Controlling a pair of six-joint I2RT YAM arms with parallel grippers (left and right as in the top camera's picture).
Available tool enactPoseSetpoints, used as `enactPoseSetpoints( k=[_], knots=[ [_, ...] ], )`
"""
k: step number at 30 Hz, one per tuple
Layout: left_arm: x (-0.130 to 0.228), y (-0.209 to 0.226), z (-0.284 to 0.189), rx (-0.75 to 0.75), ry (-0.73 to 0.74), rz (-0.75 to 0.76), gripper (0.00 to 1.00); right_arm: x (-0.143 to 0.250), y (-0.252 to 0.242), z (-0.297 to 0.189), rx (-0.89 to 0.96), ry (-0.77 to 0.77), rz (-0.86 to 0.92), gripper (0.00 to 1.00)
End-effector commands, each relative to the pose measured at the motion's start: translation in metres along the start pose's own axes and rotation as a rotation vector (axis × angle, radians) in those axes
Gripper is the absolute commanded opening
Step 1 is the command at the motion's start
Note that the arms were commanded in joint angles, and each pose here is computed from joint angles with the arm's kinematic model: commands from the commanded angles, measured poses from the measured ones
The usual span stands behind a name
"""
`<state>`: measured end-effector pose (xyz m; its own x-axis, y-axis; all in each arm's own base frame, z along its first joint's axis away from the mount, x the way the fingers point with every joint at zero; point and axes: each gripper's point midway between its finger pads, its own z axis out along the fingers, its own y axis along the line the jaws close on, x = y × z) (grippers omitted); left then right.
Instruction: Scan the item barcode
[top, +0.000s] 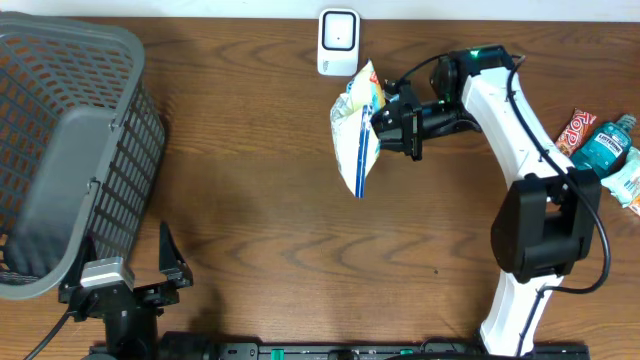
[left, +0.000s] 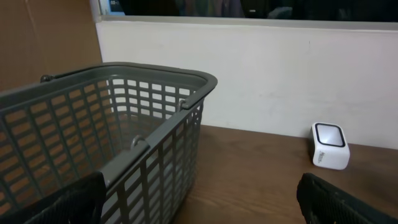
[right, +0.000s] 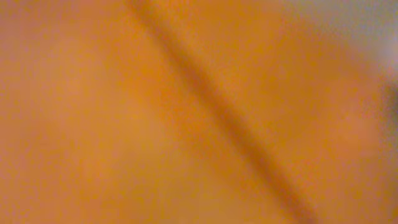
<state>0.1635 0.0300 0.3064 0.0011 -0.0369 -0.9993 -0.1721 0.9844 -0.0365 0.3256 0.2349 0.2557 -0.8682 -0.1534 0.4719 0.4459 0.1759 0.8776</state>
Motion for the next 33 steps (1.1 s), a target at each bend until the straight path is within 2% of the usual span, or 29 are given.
enactPoseSetpoints(
  k=[1,4,6,7,9,12,16,22,25,29,31,33],
  knots=[
    [-0.001,0.001,-0.001,-0.002,-0.010,-0.004,0.98,0.012,0.002,0.000,0.052,-0.005,-0.085,0.01],
    [-0.001,0.001,-0.001,-0.002,-0.010,-0.003,0.98,0.008,-0.021,-0.002,0.184,-0.027,0.017,0.01],
    [-0.001,0.001,-0.001,-0.002,-0.010,-0.004,0.98,0.003,-0.051,-0.011,0.358,-0.073,0.137,0.01],
    [-0.001,0.001,-0.001,-0.002,-0.010,-0.004,0.98,0.000,-0.073,-0.021,0.481,-0.135,0.279,0.01],
    [-0.001,0.001,-0.001,-0.002,-0.010,-0.003,0.98,-0.001,-0.081,-0.026,0.526,-0.190,0.420,0.02],
    [-0.001,0.001,-0.001,-0.002,-0.010,-0.003,0.98,0.000,-0.068,-0.018,0.439,-0.165,0.449,0.01],
    [-0.001,0.001,-0.001,-0.002,-0.010,-0.004,0.98,0.000,-0.067,-0.018,0.427,-0.184,0.540,0.02],
    [-0.002,0.001,-0.001,-0.001,-0.011,-0.004,0.98,-0.006,-0.050,-0.015,0.273,-0.254,1.053,0.02],
    [-0.002,0.001,-0.001,-0.001,-0.011,-0.004,0.98,-0.021,-0.044,-0.021,0.191,-0.309,1.261,0.02],
    [-0.002,0.001,-0.001,-0.001,-0.011,-0.004,0.98,-0.033,-0.026,-0.029,0.056,-0.285,1.449,0.02],
    [-0.002,0.001,-0.001,-0.001,-0.011,-0.004,0.98,-0.030,-0.014,-0.030,0.004,-0.219,1.485,0.02],
    [-0.002,0.001,-0.001,-0.001,-0.011,-0.004,0.98,-0.029,-0.004,-0.031,-0.029,-0.166,1.400,0.01]
  ],
)
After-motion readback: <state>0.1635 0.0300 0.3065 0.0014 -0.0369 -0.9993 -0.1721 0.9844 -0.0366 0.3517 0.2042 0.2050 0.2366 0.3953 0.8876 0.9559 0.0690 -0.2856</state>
